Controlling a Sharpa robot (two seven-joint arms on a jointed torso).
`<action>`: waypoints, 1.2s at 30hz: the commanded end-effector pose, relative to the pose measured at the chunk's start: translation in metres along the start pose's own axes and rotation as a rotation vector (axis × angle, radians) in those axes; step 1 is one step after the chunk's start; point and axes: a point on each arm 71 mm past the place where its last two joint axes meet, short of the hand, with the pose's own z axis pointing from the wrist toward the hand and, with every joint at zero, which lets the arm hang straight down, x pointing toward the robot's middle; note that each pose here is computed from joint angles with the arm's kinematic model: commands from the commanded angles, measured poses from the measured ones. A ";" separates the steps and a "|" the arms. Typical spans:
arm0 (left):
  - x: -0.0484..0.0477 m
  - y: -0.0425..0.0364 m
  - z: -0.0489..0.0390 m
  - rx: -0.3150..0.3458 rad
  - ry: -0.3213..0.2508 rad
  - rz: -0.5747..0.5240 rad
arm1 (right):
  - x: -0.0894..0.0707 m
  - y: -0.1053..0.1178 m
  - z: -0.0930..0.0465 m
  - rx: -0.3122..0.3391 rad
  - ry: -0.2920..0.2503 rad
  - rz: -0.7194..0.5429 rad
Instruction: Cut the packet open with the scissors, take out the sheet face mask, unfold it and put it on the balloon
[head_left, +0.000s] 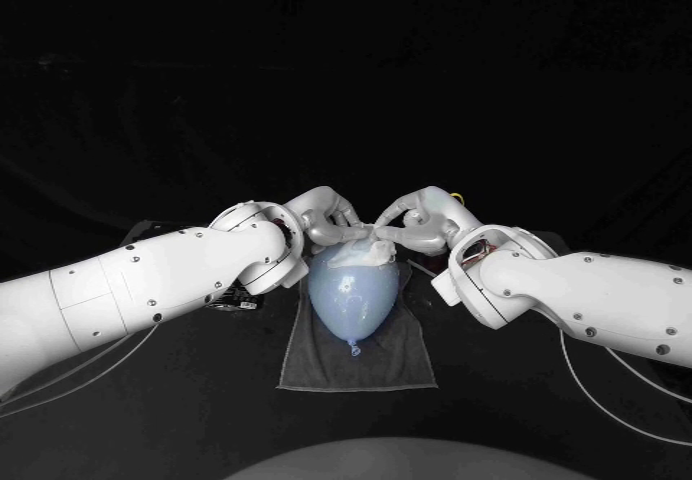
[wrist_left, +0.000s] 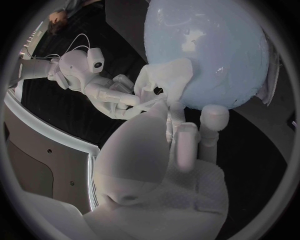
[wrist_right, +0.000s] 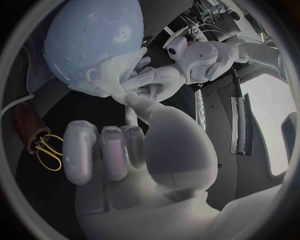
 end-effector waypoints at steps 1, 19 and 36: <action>-0.0023 -0.0025 0.0006 0.018 -0.019 -0.001 | -0.001 0.001 -0.001 -0.013 -0.007 -0.002; -0.0125 0.0090 -0.0152 0.010 -0.037 -0.095 | -0.021 -0.014 -0.005 0.026 -0.075 0.017; -0.0201 0.0265 -0.0289 -0.067 -0.025 -0.332 | -0.032 -0.023 -0.011 0.051 -0.116 0.039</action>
